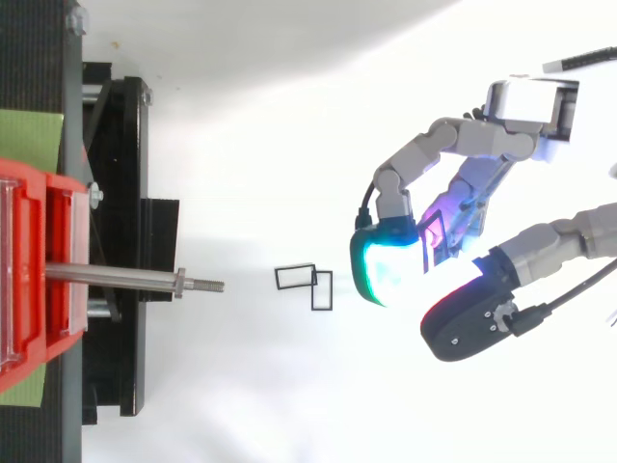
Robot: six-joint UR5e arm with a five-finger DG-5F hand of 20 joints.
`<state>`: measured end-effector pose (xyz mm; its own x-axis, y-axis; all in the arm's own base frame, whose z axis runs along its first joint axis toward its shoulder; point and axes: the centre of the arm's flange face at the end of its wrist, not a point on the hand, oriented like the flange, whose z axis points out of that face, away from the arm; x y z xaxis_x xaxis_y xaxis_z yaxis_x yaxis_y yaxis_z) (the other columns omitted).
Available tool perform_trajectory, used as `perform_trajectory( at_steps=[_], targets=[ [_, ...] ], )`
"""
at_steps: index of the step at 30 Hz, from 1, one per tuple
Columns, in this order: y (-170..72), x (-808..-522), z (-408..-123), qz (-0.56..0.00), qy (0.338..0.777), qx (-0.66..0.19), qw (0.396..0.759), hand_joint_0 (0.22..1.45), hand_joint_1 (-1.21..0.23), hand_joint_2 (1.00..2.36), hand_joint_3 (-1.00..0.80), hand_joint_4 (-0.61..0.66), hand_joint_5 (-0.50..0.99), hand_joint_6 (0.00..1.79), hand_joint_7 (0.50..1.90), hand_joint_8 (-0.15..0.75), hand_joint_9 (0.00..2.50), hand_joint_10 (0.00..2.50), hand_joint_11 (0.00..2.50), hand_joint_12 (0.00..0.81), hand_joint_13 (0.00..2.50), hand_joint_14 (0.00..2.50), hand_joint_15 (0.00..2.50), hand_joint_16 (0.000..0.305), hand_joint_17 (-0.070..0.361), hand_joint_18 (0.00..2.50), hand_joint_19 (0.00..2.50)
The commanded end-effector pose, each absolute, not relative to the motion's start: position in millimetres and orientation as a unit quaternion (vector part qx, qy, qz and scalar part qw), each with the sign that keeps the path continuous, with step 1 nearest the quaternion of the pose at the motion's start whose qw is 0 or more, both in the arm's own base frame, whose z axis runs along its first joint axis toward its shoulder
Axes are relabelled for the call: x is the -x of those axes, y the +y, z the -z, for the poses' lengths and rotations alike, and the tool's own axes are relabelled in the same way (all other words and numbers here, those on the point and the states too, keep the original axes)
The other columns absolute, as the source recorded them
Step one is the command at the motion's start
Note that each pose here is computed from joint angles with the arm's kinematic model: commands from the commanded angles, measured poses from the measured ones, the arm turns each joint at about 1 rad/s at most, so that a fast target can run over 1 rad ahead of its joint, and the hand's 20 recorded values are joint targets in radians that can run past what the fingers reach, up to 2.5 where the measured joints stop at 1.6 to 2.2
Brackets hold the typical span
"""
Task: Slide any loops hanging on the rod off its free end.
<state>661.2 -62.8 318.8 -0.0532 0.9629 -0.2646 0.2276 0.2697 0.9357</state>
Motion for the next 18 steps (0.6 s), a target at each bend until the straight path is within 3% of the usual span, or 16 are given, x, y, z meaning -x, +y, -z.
perform_trajectory(
  at_steps=[1, 18],
  targets=[
    [-63.3, -661.2, -318.8, -0.371, 0.623, -0.478, 0.496, 0.70, -0.75, 1.01, -0.43, -0.15, -0.18, 0.92, 1.16, 0.278, 0.98, 0.01, 0.44, 0.280, 1.07, 0.01, 0.34, 0.042, 0.095, 1.05, 0.49],
    [-63.3, -661.0, -319.8, -0.371, 0.623, -0.477, 0.496, 0.69, -0.75, 1.01, -0.41, -0.13, -0.18, 0.92, 1.16, 0.290, 1.01, 0.01, 0.46, 0.295, 1.07, 0.01, 0.34, 0.044, 0.099, 1.06, 0.48]
  ],
)
